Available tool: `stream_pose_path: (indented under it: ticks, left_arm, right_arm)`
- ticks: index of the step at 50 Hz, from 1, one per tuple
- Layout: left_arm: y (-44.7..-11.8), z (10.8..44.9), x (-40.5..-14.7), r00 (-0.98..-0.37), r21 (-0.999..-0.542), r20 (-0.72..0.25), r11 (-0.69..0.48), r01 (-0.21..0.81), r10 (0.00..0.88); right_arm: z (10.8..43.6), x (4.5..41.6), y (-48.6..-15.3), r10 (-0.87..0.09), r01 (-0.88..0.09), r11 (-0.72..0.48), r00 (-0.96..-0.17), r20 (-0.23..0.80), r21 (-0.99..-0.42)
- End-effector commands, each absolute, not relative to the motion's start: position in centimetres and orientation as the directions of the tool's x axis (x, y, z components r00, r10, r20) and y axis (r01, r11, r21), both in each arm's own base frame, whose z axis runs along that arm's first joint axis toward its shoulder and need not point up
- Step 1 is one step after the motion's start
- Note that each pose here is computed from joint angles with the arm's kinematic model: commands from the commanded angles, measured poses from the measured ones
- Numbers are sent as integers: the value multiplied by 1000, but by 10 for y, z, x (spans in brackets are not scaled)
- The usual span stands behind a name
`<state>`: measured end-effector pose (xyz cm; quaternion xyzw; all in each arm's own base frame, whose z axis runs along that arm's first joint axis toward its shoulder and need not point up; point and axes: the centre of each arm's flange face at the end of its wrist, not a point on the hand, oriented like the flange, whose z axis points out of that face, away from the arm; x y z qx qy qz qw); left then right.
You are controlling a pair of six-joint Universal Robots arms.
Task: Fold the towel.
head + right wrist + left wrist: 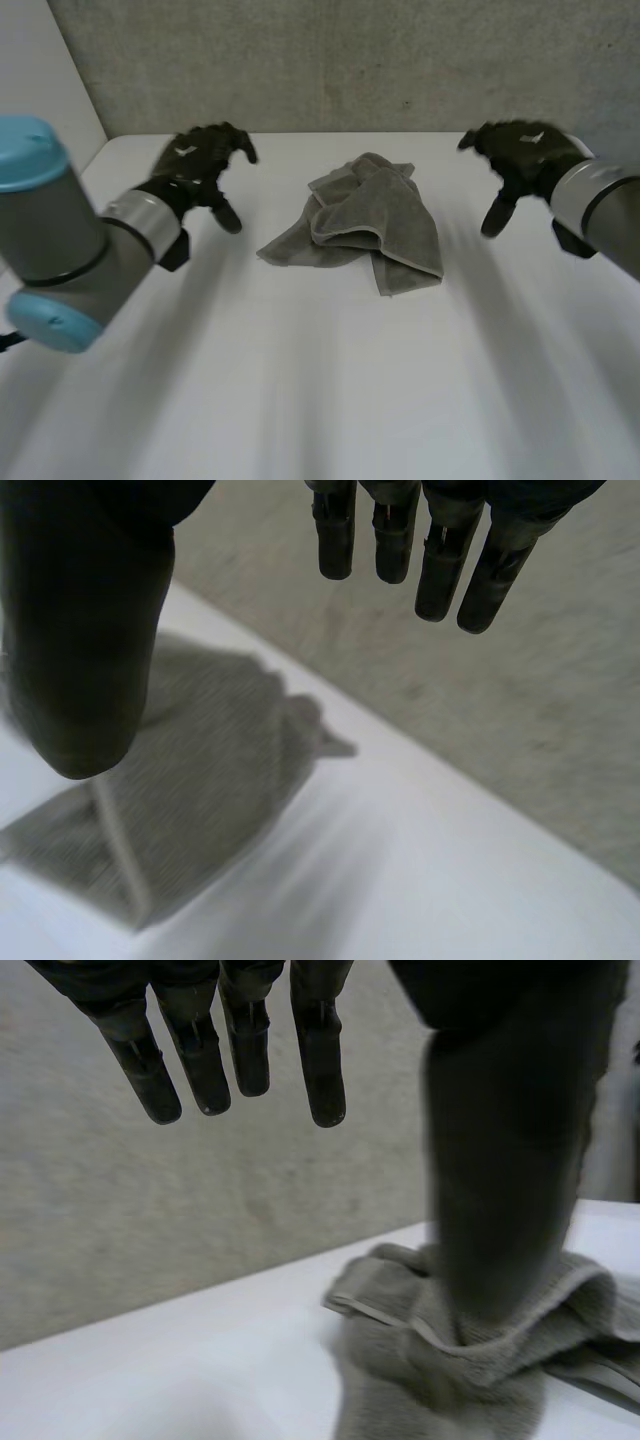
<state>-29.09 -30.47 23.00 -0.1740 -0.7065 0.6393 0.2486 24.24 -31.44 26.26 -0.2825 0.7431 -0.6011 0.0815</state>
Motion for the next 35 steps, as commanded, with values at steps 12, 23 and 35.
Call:
stream_pose_path:
  ticks: [12,23,35]
  left_arm:
    - [-331,144,-386,-662,-995,59,96,20,747]
    - [-334,119,-408,-651,-997,-38,16,76,758]
    - [-340,136,-403,-740,-995,-88,-31,91,667]
  right_arm:
    - [181,255,-333,-559,-354,288,-816,144,-890]
    - [177,255,-331,-551,-350,292,-822,142,-890]
    - [153,279,-334,-527,-234,305,-849,41,-923]
